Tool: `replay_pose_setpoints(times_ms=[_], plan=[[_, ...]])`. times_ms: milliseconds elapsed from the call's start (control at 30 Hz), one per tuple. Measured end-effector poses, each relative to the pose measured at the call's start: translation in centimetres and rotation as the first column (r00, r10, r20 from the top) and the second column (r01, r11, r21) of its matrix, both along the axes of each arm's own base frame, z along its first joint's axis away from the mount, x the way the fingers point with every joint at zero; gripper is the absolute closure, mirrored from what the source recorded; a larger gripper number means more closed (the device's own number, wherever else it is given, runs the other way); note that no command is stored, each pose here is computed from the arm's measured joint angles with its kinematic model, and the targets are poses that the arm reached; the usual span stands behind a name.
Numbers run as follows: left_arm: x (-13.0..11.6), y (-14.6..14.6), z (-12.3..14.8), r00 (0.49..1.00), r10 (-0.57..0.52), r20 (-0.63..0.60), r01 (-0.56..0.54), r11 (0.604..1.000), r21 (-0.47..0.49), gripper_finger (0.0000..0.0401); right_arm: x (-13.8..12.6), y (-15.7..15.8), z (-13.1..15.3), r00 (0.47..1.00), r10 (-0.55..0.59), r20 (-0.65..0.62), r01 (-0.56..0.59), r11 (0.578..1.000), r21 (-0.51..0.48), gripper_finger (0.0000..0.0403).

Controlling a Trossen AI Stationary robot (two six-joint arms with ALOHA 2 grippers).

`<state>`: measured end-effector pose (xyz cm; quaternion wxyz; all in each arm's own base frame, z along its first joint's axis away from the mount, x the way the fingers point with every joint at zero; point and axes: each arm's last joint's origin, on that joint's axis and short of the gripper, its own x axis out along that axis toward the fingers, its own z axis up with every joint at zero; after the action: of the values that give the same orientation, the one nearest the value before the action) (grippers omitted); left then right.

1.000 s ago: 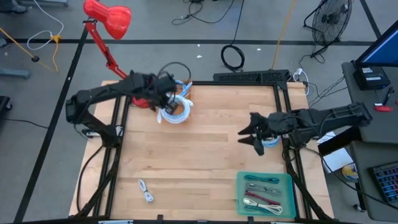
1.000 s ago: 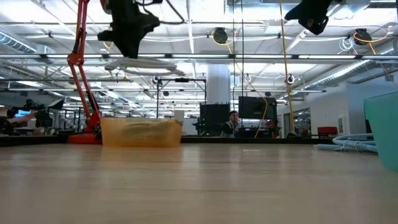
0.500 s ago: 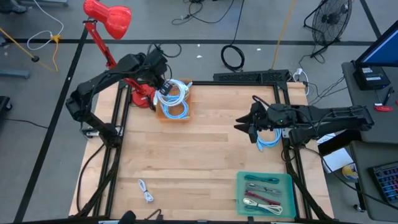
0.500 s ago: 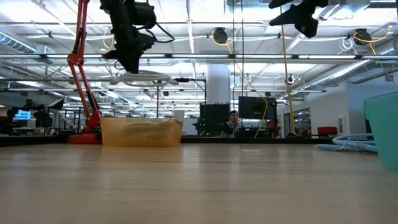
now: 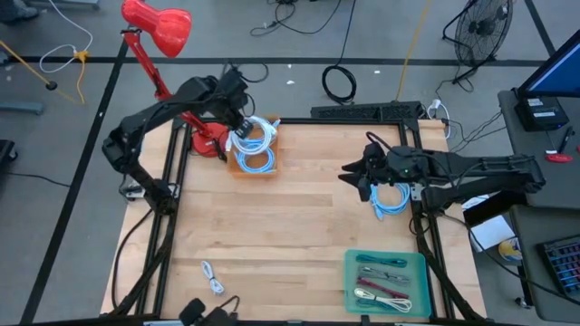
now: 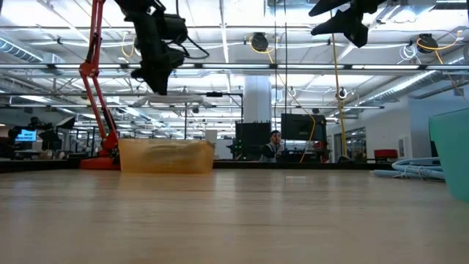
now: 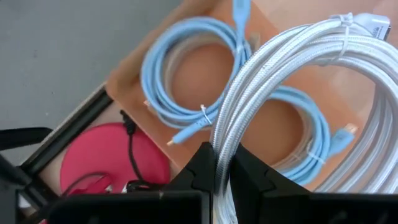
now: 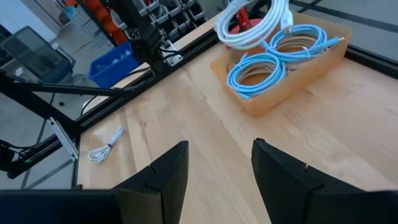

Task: Pick & Place USB Port
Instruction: Put the white wire cable into the orange bin

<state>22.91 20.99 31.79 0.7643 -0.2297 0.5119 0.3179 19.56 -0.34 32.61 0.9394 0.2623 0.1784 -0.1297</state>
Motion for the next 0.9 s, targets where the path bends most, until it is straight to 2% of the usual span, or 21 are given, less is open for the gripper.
replay_pose_setpoints(times_ms=[200,300,467,600,667,733,767,900], plan=[[2.3,0.5,-3.6,0.987,-0.114,-0.111,0.106,0.991,-0.080,0.0377,0.0,0.0,-0.1,1.000,0.002,-0.006,-0.002,1.000,0.001,0.0234],[2.9,0.6,-4.5,0.973,-0.200,-0.116,0.187,0.976,-0.116,0.0377,0.0,0.0,-0.1,1.000,0.002,-0.007,-0.002,1.000,0.001,0.0234],[2.9,0.7,-4.9,0.903,-0.429,0.034,0.427,0.882,-0.199,0.0377,0.0,0.1,-0.1,1.000,0.024,-0.007,-0.024,1.000,0.011,0.0234],[2.2,0.5,-4.9,0.867,-0.485,0.113,0.496,0.822,-0.279,0.0377,0.0,0.1,-0.1,1.000,0.025,-0.006,-0.025,1.000,0.011,0.0234],[1.8,0.1,-4.9,0.866,-0.500,0.009,0.480,0.826,-0.295,0.0377,0.0,0.1,-0.1,1.000,0.025,-0.006,-0.025,1.000,0.011,0.0234],[1.6,-0.1,-5.0,0.871,-0.469,-0.146,0.420,0.866,-0.272,0.0377,0.0,0.1,-0.1,1.000,0.026,-0.007,-0.026,1.000,0.008,0.0234],[1.6,-0.1,-5.0,0.871,-0.462,-0.170,0.411,0.873,-0.264,0.0377,0.0,0.1,-0.1,1.000,0.028,-0.008,-0.028,1.000,0.003,0.0234],[1.9,0.2,-5.0,0.887,-0.440,-0.139,0.402,0.885,-0.233,0.0377,0.0,0.1,-0.1,1.000,0.028,-0.008,-0.028,1.000,-0.003,0.0234]])
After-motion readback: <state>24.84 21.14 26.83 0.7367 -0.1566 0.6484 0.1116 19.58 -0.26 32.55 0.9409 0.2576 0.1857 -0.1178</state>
